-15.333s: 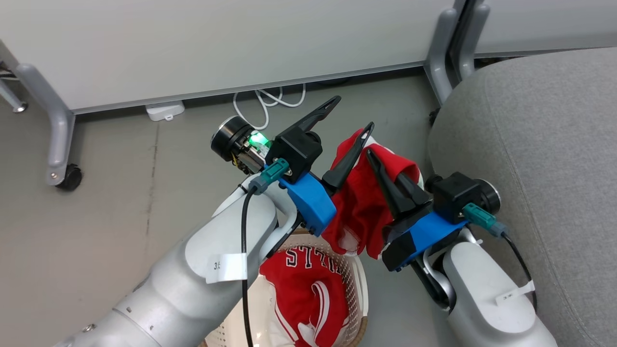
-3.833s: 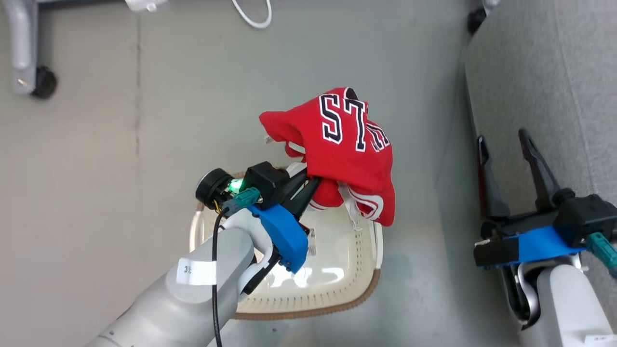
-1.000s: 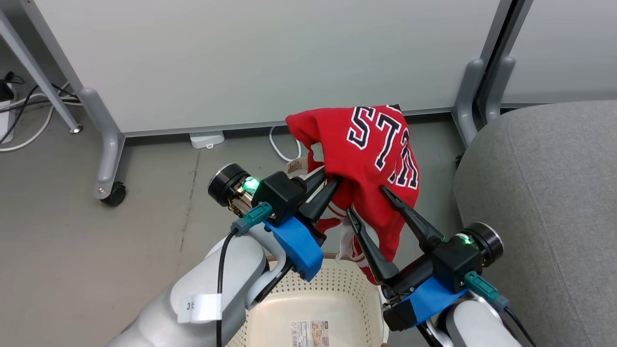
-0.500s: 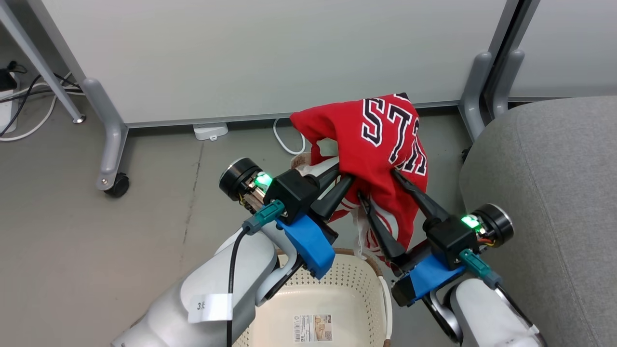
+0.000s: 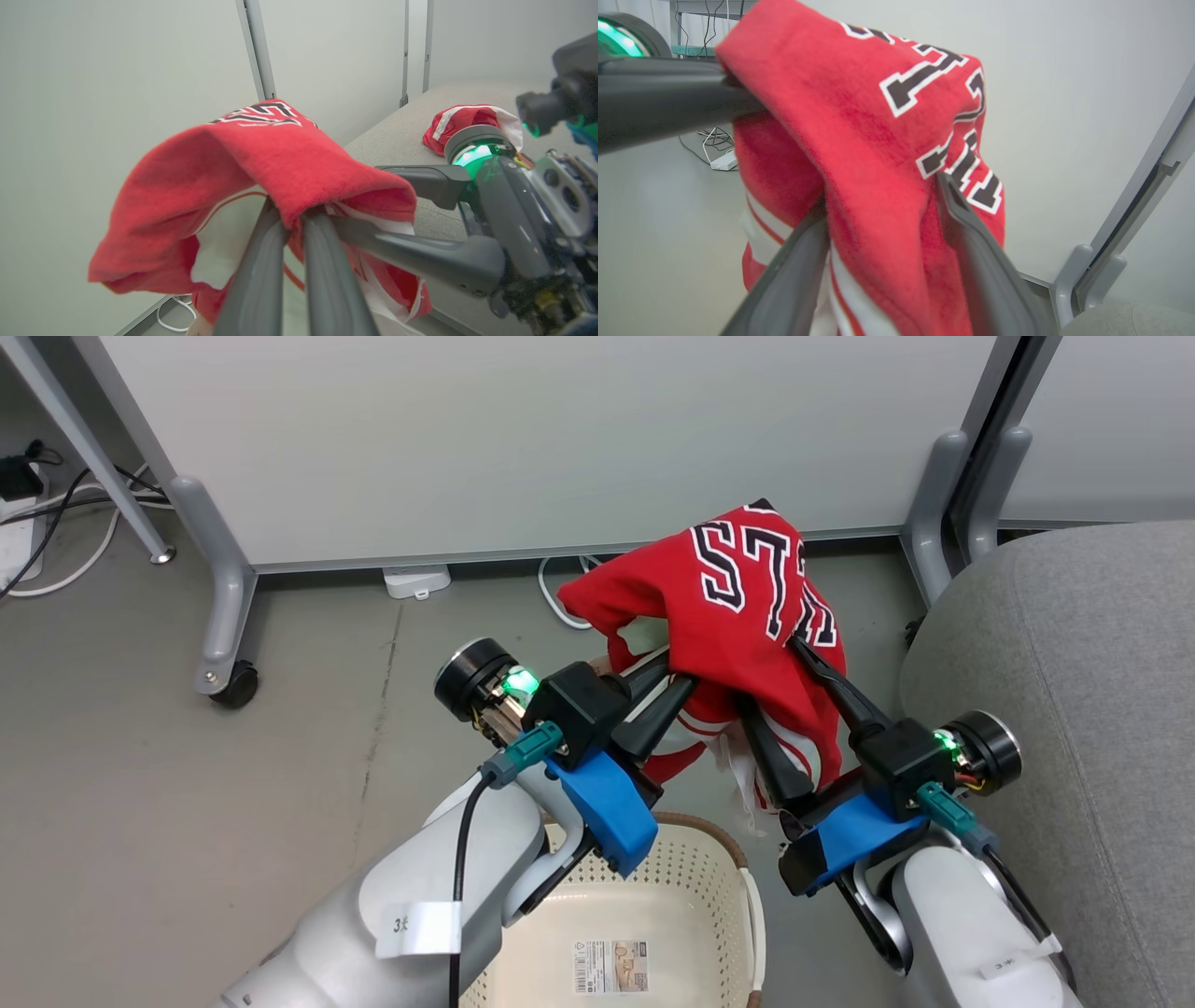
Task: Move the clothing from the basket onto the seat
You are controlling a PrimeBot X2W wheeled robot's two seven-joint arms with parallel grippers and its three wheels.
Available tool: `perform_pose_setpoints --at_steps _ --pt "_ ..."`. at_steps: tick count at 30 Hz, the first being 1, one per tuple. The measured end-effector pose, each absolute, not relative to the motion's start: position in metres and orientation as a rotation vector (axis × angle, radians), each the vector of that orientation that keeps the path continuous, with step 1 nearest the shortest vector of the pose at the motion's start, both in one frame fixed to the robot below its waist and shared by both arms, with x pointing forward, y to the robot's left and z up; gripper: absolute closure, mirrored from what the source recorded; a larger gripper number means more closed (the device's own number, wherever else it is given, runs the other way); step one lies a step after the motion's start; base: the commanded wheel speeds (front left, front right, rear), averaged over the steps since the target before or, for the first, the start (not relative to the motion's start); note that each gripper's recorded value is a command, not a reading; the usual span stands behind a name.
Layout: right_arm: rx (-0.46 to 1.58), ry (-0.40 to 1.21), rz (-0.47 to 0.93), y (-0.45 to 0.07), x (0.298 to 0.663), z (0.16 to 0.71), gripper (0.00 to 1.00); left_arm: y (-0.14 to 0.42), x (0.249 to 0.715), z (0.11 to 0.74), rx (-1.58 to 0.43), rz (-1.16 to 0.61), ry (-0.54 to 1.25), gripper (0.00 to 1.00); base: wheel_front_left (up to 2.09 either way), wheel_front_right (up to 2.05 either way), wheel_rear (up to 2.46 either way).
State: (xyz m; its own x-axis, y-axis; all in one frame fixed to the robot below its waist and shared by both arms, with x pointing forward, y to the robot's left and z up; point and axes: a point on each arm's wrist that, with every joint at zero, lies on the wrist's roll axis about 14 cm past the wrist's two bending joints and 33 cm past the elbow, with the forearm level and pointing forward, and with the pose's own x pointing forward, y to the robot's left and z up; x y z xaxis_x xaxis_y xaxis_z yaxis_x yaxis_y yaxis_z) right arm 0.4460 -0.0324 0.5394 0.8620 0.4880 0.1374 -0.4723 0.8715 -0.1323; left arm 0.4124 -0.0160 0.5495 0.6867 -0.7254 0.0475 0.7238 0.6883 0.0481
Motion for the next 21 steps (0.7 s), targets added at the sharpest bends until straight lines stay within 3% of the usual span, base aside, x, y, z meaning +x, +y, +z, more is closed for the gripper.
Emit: perform_pose_setpoints --at_steps 2,21 --pt "-0.093 -0.166 0.5 -0.0338 0.4468 0.539 1.0 -0.0168 0.412 0.5492 0.027 -0.814 -0.063 1.0 0.0 0.0 0.0" --pt "-0.061 -0.17 0.482 -0.0389 0.4486 0.5436 1.0 -0.0204 0.4098 0.5488 0.026 -0.824 -0.062 1.0 0.0 0.0 0.0"
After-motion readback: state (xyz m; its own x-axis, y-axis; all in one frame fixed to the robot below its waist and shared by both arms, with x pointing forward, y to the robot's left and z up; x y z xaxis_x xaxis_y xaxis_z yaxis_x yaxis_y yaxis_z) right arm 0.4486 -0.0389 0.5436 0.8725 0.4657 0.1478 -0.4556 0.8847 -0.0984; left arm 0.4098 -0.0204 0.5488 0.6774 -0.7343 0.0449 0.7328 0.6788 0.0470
